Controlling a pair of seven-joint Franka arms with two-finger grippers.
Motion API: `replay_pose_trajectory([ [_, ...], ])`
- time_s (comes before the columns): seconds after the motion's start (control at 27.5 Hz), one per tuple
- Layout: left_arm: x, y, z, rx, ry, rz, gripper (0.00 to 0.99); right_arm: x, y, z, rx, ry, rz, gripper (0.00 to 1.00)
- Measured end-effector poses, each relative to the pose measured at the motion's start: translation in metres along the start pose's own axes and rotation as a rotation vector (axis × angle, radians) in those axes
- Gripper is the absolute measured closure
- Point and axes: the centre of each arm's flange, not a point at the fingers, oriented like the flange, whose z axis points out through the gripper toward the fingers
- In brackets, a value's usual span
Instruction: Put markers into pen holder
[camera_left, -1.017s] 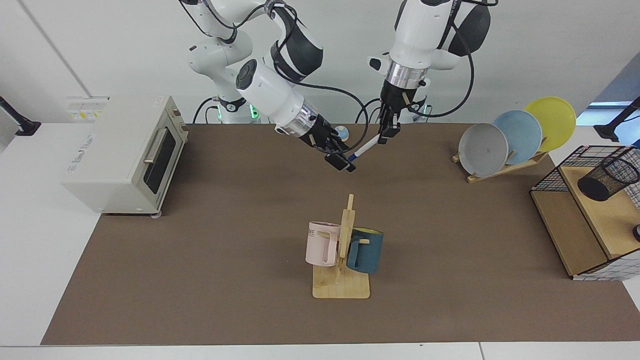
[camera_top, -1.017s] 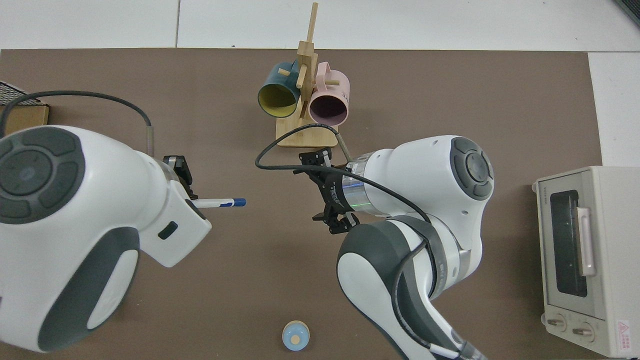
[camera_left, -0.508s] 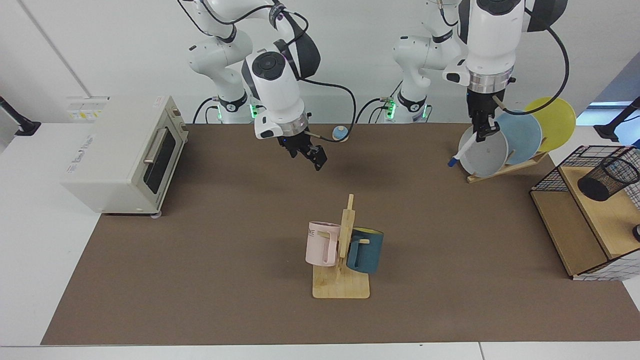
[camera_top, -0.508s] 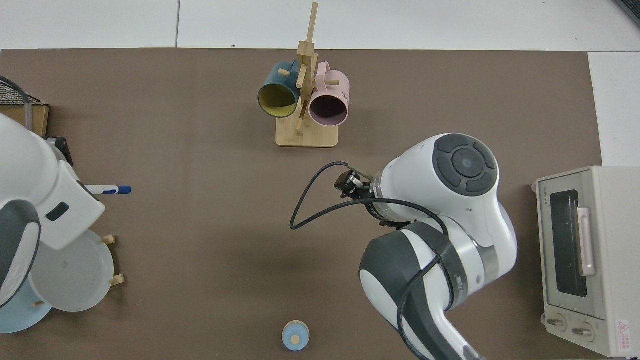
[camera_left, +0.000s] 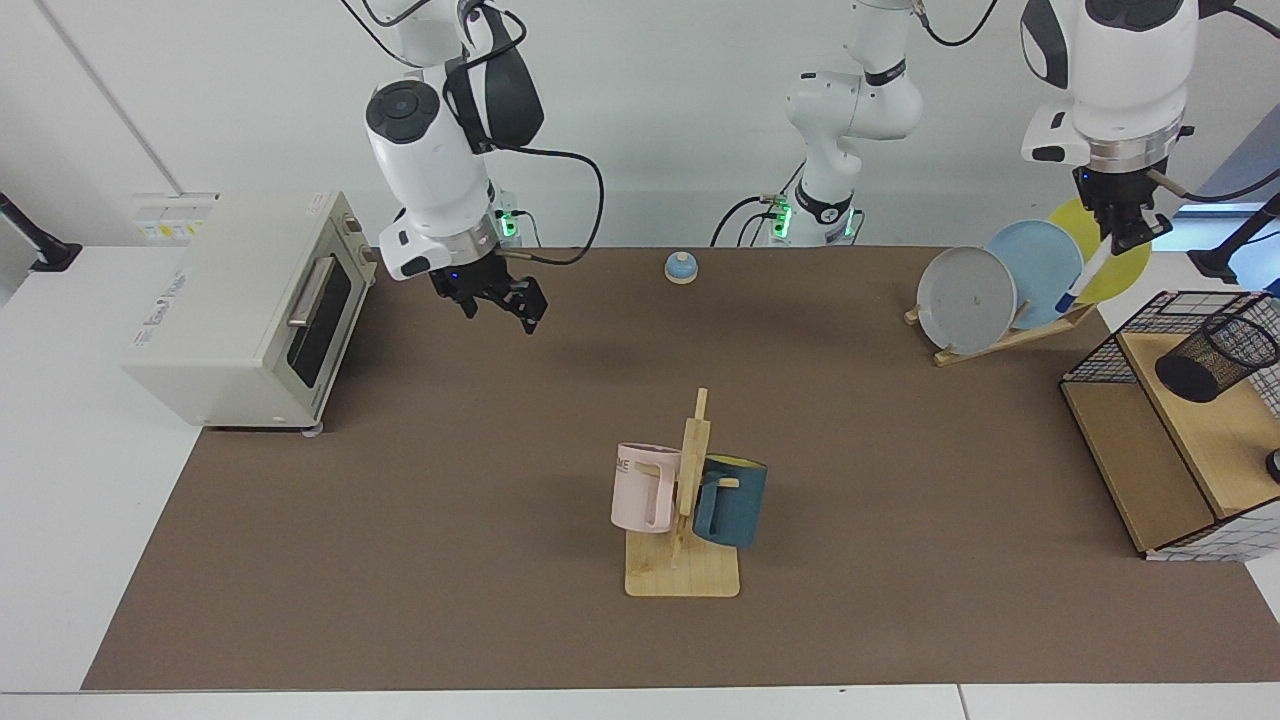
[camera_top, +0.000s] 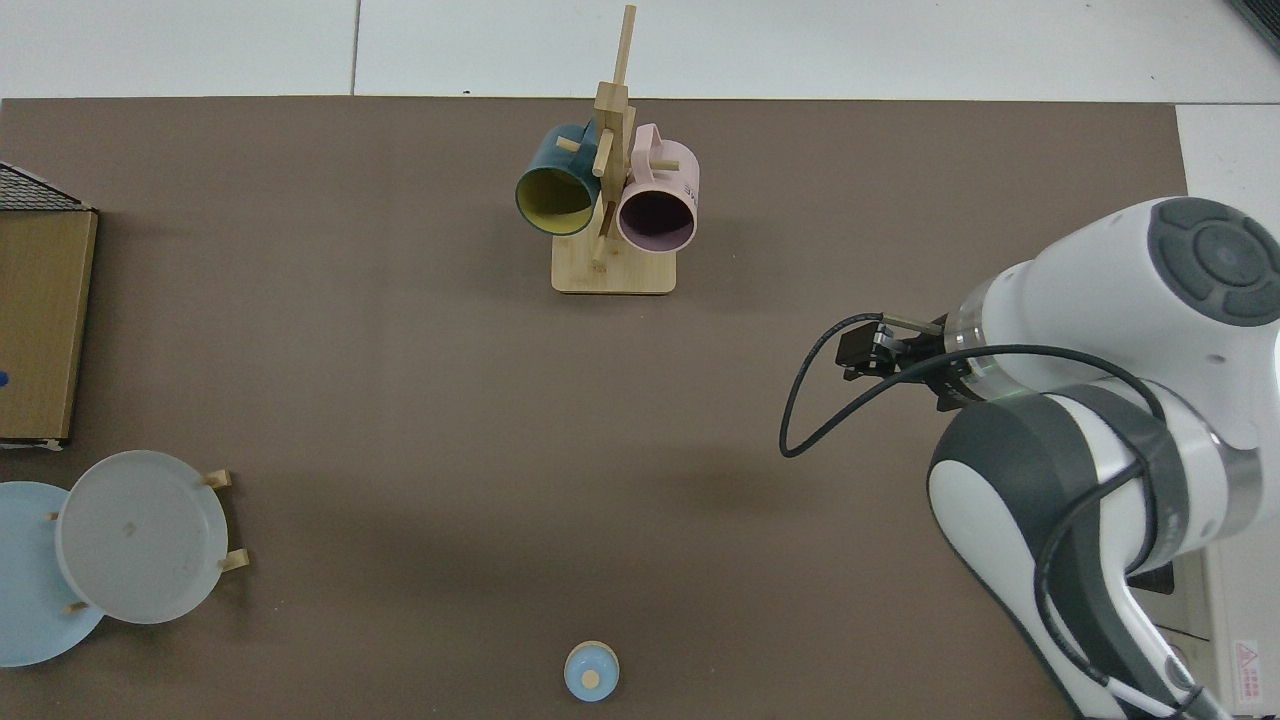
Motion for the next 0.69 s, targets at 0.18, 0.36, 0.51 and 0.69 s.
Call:
replay_pose_trajectory([
  [0.18, -0.01, -0.014, -0.008, 0.111, -0.097, 0.029, 0.806, 0.016, 0.037, -0.012, -0.009, 0.012, -0.095, 0.0],
  [0.36, -0.028, -0.032, 0.0, 0.197, -0.123, 0.091, 0.806, 0.028, 0.076, -0.022, -0.01, 0.007, -0.165, 0.0],
  [0.51, -0.047, -0.044, 0.014, 0.239, -0.15, 0.199, 0.806, 0.032, 0.104, -0.032, -0.008, -0.001, -0.206, 0.0],
  [0.69, -0.069, -0.056, 0.029, 0.25, -0.183, 0.236, 0.806, 0.03, 0.13, -0.054, 0.0, 0.018, -0.276, 0.0],
])
